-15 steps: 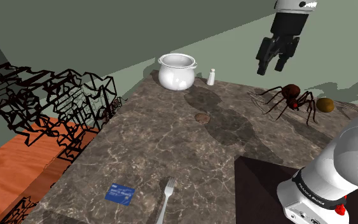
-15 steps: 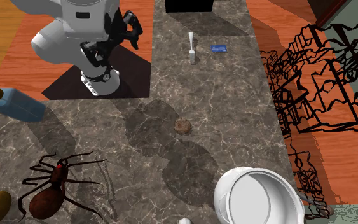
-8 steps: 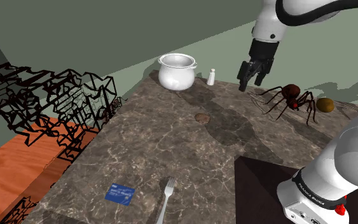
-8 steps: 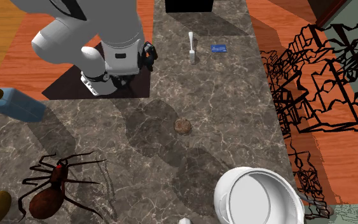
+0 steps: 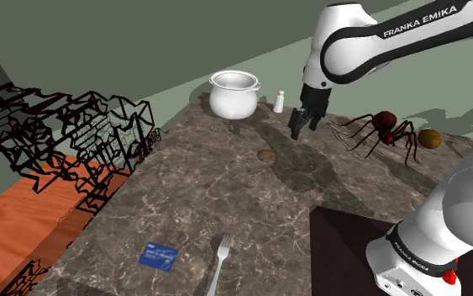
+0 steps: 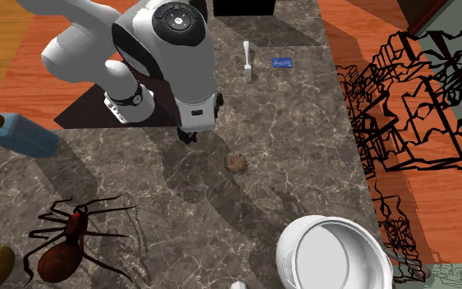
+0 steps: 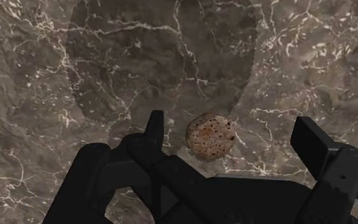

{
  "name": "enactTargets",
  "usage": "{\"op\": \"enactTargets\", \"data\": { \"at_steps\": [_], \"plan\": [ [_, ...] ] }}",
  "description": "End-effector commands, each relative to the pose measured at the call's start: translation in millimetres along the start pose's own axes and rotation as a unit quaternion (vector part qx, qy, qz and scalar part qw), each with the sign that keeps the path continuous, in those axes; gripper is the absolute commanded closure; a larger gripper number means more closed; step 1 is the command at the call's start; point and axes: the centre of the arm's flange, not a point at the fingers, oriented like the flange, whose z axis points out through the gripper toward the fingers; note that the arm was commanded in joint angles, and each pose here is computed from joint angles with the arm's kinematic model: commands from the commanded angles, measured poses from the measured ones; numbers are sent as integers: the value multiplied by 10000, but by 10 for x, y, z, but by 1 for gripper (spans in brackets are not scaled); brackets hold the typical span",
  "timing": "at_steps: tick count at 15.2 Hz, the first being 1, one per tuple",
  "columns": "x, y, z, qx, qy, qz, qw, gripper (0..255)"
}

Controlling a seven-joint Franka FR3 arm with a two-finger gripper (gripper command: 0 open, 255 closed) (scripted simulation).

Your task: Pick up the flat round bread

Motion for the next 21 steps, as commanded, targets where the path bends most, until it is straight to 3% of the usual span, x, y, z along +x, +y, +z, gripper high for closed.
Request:
{"op": "enactTargets", "data": {
  "at_steps": [1, 10, 20, 21],
  "plan": [
    [140, 1, 220, -31, 56, -99, 9999, 0],
    [757, -123, 1194, -166, 245, -530, 9982, 0],
    [808, -122, 1646, -173, 255, -554, 9980, 0],
    [809, -117, 1651, -172, 255, -554, 9980, 255]
  ]
}}
